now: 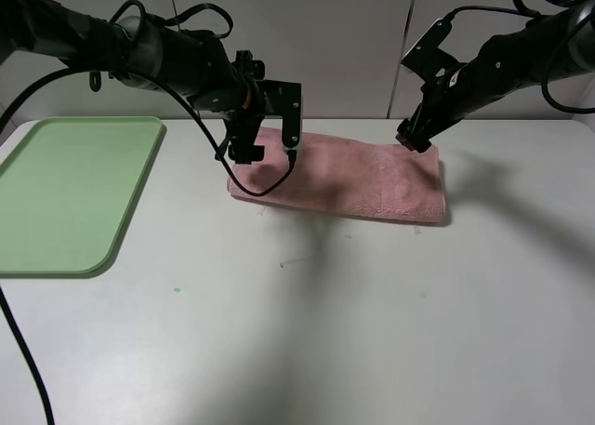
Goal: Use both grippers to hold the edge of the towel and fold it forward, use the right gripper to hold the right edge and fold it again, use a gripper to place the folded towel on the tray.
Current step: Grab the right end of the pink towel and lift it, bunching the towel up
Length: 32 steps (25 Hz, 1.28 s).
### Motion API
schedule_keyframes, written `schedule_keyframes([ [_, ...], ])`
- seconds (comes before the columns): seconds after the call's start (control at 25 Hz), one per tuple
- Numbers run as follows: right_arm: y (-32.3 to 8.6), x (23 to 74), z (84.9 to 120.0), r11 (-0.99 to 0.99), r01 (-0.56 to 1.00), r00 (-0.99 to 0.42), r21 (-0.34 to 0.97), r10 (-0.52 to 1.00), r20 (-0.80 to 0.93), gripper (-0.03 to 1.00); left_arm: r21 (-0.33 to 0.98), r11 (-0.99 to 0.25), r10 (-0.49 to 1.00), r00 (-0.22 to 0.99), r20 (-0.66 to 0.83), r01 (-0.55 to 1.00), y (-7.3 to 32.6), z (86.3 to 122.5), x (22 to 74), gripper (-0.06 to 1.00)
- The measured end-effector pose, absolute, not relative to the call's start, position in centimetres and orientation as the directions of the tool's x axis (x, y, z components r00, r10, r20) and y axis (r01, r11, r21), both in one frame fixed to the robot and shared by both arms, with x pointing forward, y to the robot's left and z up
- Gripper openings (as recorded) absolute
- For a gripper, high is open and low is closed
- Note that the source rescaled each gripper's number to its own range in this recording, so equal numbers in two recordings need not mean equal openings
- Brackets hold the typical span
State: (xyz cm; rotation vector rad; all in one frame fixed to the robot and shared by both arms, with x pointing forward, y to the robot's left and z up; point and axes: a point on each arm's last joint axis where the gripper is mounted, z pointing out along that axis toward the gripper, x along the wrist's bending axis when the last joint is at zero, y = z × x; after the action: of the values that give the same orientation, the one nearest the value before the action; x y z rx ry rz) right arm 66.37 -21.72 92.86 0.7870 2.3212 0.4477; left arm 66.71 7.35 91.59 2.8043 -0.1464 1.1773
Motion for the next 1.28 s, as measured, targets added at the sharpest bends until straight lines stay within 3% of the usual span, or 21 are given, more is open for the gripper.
schedule_keyframes([
  [0.28,-21.7,66.4,92.9,0.763,0.42,-0.617,0.492,0.637,-0.462,1.0,0.008,-0.999,-0.022,0.72,0.693,-0.038,7.5,92.1,66.0,1.0],
  [0.56,-21.7,66.4,92.9,0.763,0.42,-0.617,0.492,0.637,-0.462,1.0,0.241,-0.953,0.303,0.638,0.708,0.185,8.2,98.8,64.8,1.0],
  [0.8,-21.7,66.4,92.9,0.762,0.42,-0.617,0.492,0.638,-0.461,1.0,0.358,-0.856,0.515,0.558,0.651,0.372,10.2,104.2,62.6,1.0],
  [1.04,-21.7,66.4,92.9,0.762,0.42,-0.617,0.492,0.638,-0.461,1.0,0.506,-0.744,0.668,0.519,0.534,0.436,12.1,109.3,58.5,1.0],
  [1.28,-21.7,66.4,92.9,0.762,0.42,-0.617,0.492,0.638,-0.461,1.0,0.61,-0.641,0.761,0.485,0.43,0.466,14.9,112.1,53.3,1.0],
])
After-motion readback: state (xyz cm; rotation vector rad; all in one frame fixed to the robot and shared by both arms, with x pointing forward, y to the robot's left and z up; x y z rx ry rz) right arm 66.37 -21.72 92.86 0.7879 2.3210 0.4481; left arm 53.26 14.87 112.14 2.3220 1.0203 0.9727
